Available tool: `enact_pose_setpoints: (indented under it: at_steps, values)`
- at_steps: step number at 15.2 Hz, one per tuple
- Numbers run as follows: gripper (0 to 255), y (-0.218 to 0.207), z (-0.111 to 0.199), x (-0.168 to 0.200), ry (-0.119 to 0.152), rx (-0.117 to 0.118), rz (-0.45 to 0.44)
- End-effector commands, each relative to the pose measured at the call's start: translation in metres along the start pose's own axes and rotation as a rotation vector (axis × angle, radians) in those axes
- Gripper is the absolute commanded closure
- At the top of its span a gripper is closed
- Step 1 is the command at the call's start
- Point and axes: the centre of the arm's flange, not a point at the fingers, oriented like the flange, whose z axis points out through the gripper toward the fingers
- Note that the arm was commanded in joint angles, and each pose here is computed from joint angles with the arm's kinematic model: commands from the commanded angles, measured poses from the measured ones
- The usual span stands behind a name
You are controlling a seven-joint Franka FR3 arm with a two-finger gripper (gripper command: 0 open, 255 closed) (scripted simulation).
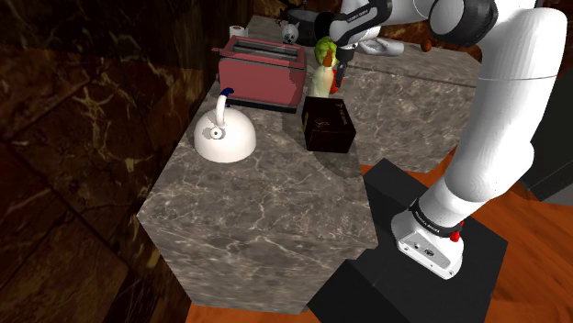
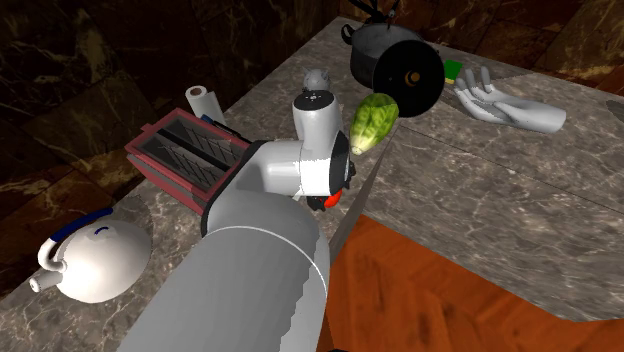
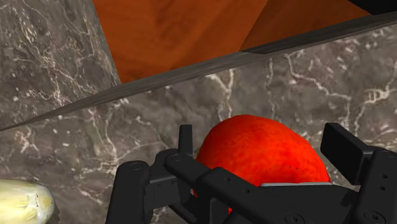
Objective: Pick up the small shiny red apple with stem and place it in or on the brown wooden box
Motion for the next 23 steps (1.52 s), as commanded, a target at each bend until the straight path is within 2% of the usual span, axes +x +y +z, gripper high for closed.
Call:
enact_pose_setpoints:
  at_steps: [1,2,11,23]
  values:
    - [0,0.000,0.000,0.000,0.000,0.000,0.000]
    - [255,0.000,0.000,0.000,0.000,0.000,0.000]
    - [255,0.000,0.000,0.000,0.000,0.000,0.000]
    - [255,0.008,-0.062,-0.008,0.000,0.000,0.000]
